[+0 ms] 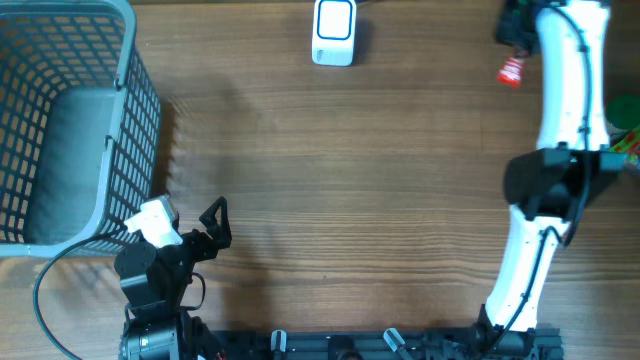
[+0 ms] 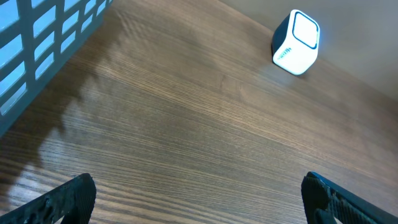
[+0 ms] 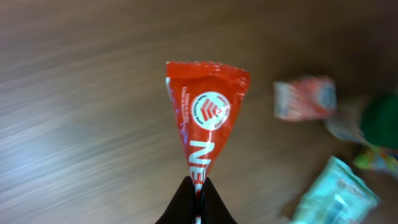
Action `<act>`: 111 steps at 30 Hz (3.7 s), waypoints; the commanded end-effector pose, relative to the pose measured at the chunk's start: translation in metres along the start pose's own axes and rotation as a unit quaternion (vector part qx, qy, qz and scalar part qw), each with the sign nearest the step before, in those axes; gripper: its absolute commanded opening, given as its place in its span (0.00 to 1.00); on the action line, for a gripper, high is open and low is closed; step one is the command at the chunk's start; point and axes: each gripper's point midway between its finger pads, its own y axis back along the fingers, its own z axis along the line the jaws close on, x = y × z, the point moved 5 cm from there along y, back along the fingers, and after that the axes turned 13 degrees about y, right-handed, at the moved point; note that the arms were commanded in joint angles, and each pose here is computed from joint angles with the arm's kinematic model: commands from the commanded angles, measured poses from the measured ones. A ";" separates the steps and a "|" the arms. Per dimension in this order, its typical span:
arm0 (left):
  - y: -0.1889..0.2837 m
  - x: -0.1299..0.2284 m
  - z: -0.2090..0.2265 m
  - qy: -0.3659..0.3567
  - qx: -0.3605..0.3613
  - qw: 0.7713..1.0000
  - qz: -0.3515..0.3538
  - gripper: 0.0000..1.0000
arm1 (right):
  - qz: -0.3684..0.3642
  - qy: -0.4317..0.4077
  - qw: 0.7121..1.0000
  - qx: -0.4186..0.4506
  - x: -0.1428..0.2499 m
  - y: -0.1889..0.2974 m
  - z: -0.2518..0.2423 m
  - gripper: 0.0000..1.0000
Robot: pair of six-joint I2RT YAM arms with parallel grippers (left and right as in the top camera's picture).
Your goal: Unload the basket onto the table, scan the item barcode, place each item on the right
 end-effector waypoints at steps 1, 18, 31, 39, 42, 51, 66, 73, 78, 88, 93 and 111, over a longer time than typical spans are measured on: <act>-0.001 0.002 0.001 -0.003 -0.002 1.000 0.000 1.00 | 0.062 -0.047 0.997 0.004 0.022 -0.047 -0.029 0.04; -0.001 0.002 0.001 -0.003 -0.002 1.000 0.000 1.00 | 0.094 -0.107 0.990 -0.002 0.071 -0.038 -0.094 1.00; -0.001 0.002 0.001 -0.003 -0.002 1.000 0.000 1.00 | -0.295 -0.149 0.935 -0.130 0.175 0.322 -0.090 1.00; -0.001 0.002 0.001 -0.003 -0.002 1.000 0.000 1.00 | -0.432 -0.082 0.895 -0.074 0.286 0.405 -0.088 1.00; -0.001 0.002 0.001 -0.003 -0.002 1.000 0.000 1.00 | -0.467 -0.021 0.883 -0.045 0.316 0.419 -0.084 1.00; -0.001 0.002 0.001 -0.003 -0.002 1.000 0.000 1.00 | -0.651 0.116 0.750 -0.005 0.390 0.488 -0.067 1.00; -0.001 0.002 0.001 -0.003 -0.002 1.000 0.000 1.00 | -0.818 0.185 0.544 -0.033 0.375 0.397 -0.032 1.00; -0.001 0.002 0.001 -0.003 -0.002 1.000 0.000 1.00 | -0.818 0.146 0.553 -0.052 0.328 0.310 -0.012 1.00; -0.001 0.002 0.001 -0.003 -0.002 1.000 0.000 1.00 | -0.809 0.121 0.574 -0.049 0.309 0.256 -0.004 1.00; -0.001 0.002 0.001 -0.003 -0.002 1.000 0.000 1.00 | -0.738 0.099 0.666 -0.048 0.295 0.149 0.013 1.00; -0.001 0.002 0.001 -0.003 -0.002 1.000 0.000 1.00 | -0.690 0.094 0.716 -0.049 0.296 0.112 0.017 1.00; -0.001 0.002 0.001 -0.003 -0.002 1.000 0.000 1.00 | -0.591 0.105 0.797 -0.063 0.306 0.064 0.025 1.00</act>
